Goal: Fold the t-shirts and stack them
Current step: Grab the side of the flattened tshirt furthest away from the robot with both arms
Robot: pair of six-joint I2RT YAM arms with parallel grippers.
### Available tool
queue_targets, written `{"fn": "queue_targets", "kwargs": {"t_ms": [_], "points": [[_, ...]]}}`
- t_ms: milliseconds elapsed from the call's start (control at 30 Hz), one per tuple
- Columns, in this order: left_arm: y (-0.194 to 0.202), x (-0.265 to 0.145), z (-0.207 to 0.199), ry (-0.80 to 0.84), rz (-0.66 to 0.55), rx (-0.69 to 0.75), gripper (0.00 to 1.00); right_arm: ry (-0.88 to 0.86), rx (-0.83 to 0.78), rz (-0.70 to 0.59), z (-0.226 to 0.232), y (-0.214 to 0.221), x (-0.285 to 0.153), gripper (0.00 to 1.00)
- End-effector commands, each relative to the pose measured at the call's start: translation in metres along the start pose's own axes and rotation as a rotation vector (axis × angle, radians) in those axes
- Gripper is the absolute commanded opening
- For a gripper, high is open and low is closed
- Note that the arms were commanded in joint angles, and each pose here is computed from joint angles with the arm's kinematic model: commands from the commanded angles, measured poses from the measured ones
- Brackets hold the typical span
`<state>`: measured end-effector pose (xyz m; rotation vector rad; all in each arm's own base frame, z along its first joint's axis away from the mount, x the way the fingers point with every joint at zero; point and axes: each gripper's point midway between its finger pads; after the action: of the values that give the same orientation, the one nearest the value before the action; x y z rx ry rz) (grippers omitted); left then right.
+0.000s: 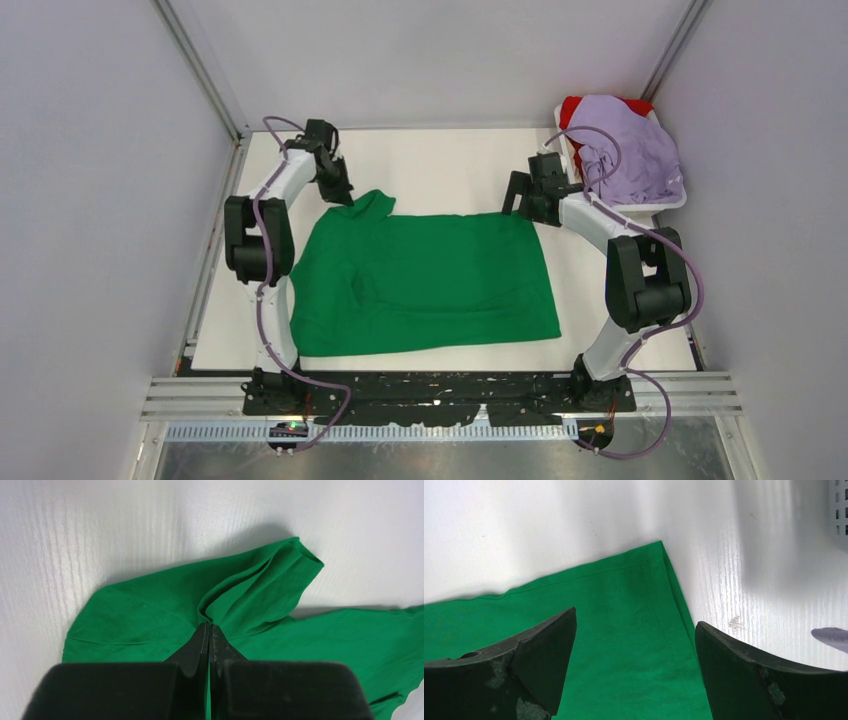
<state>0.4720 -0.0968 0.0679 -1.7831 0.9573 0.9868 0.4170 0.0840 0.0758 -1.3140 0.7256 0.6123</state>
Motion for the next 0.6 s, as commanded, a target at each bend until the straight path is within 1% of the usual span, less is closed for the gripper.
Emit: {"fn": "queue_targets", "kwargs": {"t_ms": [0, 200, 333, 433, 567], "points": [[-0.003, -0.011, -0.009, 0.041, -0.028, 0.019, 0.00, 0.011, -0.003, -0.047, -0.001, -0.018, -0.003, 0.96], [0.029, -0.006, -0.021, 0.118, 0.018, 0.029, 0.00, 0.011, -0.003, -0.041, -0.002, -0.013, -0.003, 0.95], [0.044, 0.002, -0.016, 0.107, 0.042, 0.023, 0.00, 0.010, -0.006, -0.036, -0.002, -0.011, -0.003, 0.96], [0.042, 0.005, -0.015, 0.101, 0.045, 0.021, 0.00, 0.007, -0.008, -0.037, -0.002, -0.011, -0.003, 0.95], [0.030, 0.002, -0.021, 0.108, 0.012, 0.012, 0.00, 0.014, -0.009, -0.038, -0.004, -0.010, -0.004, 0.95]]}}
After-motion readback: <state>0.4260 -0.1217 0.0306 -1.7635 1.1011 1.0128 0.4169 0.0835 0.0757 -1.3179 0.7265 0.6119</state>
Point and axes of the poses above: each gripper's point midway between its finger pads, its own x axis out along the fingers, its own z axis along the line the jaws close on, y = z × x, and after that the axes turned 5 degrees about -x, right-handed
